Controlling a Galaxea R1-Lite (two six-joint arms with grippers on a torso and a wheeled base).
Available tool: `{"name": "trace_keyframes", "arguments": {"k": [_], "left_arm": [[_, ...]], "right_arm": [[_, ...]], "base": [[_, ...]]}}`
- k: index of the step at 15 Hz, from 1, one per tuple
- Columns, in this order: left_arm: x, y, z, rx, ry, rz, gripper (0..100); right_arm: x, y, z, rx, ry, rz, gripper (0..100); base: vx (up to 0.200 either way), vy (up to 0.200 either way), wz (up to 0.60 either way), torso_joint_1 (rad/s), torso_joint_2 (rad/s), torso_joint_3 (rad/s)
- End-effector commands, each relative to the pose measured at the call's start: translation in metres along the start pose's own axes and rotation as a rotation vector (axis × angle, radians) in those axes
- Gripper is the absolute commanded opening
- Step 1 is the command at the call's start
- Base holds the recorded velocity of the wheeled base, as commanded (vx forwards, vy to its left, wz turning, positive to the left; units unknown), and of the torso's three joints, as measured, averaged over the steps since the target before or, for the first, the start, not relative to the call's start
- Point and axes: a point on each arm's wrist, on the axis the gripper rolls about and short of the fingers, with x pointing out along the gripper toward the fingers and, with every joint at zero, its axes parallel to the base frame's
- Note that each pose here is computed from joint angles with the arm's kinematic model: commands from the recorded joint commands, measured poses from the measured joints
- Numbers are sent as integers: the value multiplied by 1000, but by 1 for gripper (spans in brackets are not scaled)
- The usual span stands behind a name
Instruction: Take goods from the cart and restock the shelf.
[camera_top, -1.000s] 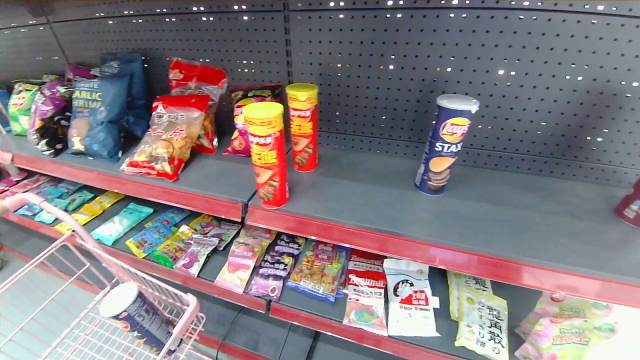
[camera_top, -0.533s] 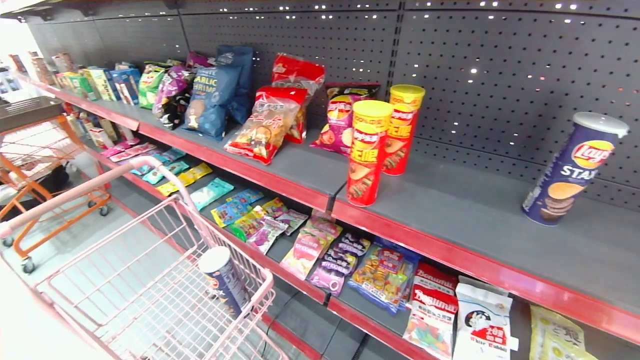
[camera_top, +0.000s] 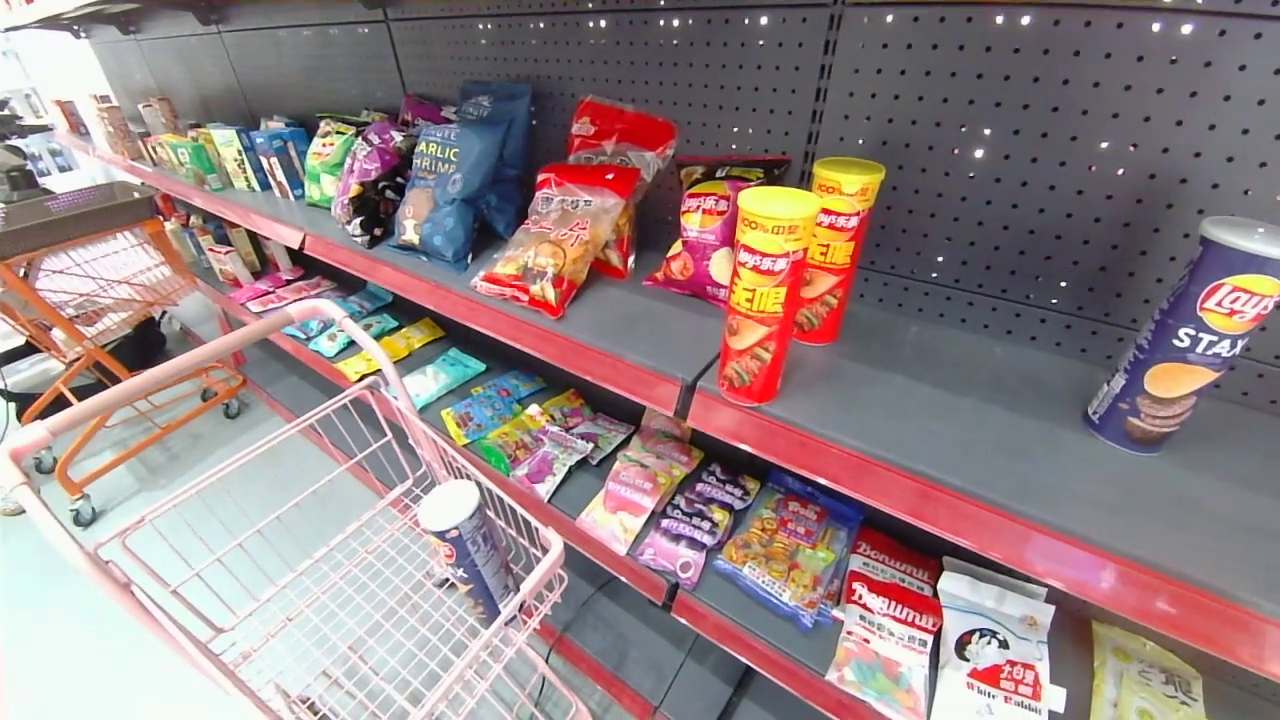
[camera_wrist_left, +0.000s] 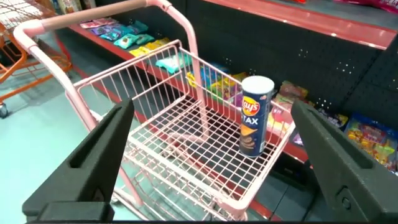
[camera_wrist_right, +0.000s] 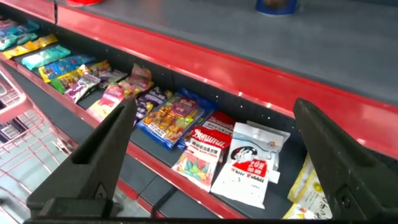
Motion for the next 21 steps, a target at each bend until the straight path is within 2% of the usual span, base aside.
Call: {"name": "trace_keyframes", "arguments": {"k": [1,15,16,17,18,19,20,21], "left_arm": [[0,0,0,-1,0,2,100],[0,0,0,8,0,-3,100],[0,-1,0,11,-3,-32,100],[-2,-2,16,5,-45,-64,100],[4,-5,68,-7,-35,-104,100],[18,-9,106,-53,-23,-125,100],[33,-13,134,-94,-17,-124,100],[57,-17,157,-106,20,-76,100]], "right_arm": [[0,0,0,0,1,0,100],[0,0,0,0,1,0,100],[0,0,0,-2,0,0,100],[0,0,0,-2,0,0,100],[0,0,0,-2,1,0,100],[0,0,0,-2,1,0,100],[0,0,0,0,1,0,100],[0,0,0,-2,1,0,100]], "base": [[0,0,0,-144,378,217],[0,0,0,-171,478,302],[0,0,0,-41,144,105],[0,0,0,-27,80,56],[0,0,0,0,0,0],[0,0,0,0,0,0],[0,0,0,0,0,0],[0,0,0,0,0,0]]}}
